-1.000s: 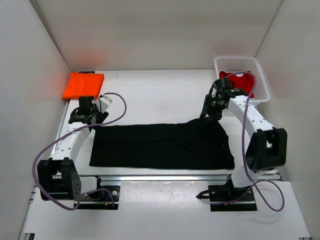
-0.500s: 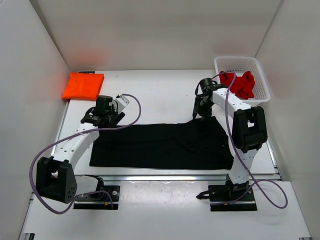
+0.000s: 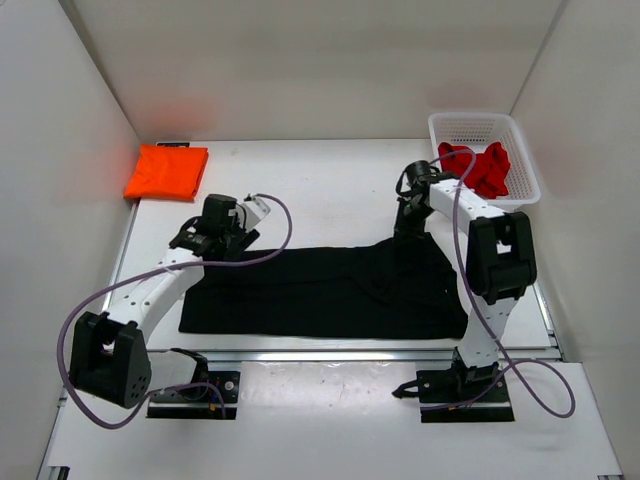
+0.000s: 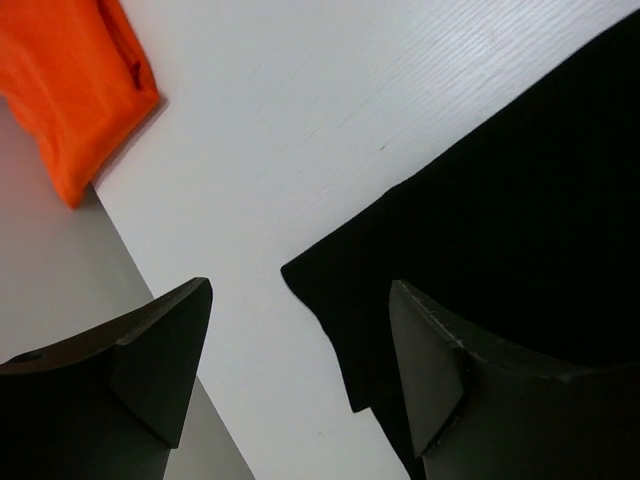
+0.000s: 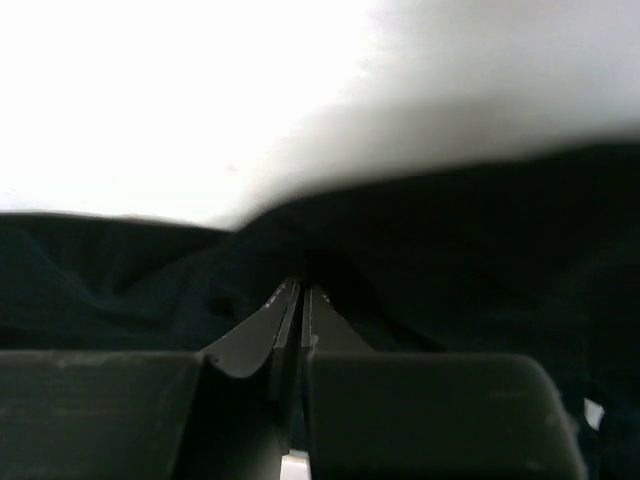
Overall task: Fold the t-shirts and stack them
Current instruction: Fold the other side of the tshirt into a rectangle
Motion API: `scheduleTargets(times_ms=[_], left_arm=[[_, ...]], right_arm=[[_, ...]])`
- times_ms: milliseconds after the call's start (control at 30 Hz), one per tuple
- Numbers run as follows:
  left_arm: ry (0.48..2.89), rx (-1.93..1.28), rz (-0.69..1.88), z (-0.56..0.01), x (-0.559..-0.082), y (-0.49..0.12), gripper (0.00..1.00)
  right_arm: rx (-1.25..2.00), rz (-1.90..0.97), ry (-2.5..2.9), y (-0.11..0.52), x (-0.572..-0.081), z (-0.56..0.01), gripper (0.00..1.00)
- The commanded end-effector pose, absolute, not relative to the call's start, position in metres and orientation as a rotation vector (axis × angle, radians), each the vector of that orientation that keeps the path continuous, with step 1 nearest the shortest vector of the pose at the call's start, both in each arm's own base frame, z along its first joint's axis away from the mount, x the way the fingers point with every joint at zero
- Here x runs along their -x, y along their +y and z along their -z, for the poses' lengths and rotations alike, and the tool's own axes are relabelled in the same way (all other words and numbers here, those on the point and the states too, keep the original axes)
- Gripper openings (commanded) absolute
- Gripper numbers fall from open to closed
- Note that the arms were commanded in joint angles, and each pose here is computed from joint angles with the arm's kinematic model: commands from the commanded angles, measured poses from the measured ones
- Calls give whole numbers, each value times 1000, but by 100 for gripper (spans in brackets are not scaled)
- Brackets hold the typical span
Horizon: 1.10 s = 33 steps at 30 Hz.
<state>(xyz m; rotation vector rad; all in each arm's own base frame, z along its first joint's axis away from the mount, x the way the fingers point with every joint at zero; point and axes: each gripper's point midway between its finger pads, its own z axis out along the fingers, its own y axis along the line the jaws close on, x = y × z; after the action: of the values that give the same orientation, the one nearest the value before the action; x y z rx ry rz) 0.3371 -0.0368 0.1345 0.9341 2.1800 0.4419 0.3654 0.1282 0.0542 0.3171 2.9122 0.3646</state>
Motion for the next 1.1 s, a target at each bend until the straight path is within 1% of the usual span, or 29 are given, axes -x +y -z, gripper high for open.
scheduleTargets(times_ms=[0,133,267,300,333,367,400,467,533,567,600,633,667,700,733,800,867,933,967,1067], left_arm=[[2048,-1045,-383,-152,-334,-72,83],[1882,-1263,-159,-158,-321,-150,82],[1671,-1419,51,-164,-297,-241,84],[1632,-1402,90,-171,-298,-260,85],[1624,-1398,189,-172,-291,-284,86],[1635,-1371,303,-174,-282,-301,86],[1633,-1356,421,-179,-278,-320,86],[1705,-1221,676,-190,-269,-349,81],[1731,-1117,859,-192,-264,-371,69],[1670,-1033,946,-210,-263,-386,66],[1677,-1033,997,-194,-249,-390,60],[1590,-1044,1014,-192,-242,-396,58],[1436,-1101,972,-205,-232,-409,58],[1331,-1224,881,-187,-215,-415,56],[1259,-1288,822,-174,-209,-417,54],[1020,-1477,660,-156,-196,-424,54],[936,-1566,638,-142,-196,-429,59],[889,-1662,696,-136,-193,-438,65],[910,-1705,721,-131,-193,-441,69],[894,-1723,768,-133,-188,-454,73]], right_arm=[[-409,-438,2825,114,-359,-90,0],[-474,-500,2831,111,-321,-96,0],[-630,-610,2809,104,-278,-91,0],[-669,-625,2786,98,-267,-89,0],[-727,-664,2756,94,-263,-93,0],[-762,-675,2752,91,-253,-85,0],[-764,-691,2727,89,-246,-85,0],[-818,-725,2675,81,-239,-85,0],[-790,-770,2600,82,-241,-92,0],[-793,-794,2604,85,-237,-88,0],[-782,-812,2580,87,-240,-88,0],[-779,-811,2566,85,-243,-87,0],[-796,-809,2572,84,-241,-83,0],[-803,-834,2565,84,-242,-82,0],[-808,-833,2561,81,-245,-80,1],[-784,-824,2555,77,-252,-85,0],[-757,-803,2566,75,-256,-86,1],[-741,-787,2565,74,-258,-88,0],[-745,-782,2571,73,-256,-84,0],[-767,-810,2536,75,-252,-83,0]])
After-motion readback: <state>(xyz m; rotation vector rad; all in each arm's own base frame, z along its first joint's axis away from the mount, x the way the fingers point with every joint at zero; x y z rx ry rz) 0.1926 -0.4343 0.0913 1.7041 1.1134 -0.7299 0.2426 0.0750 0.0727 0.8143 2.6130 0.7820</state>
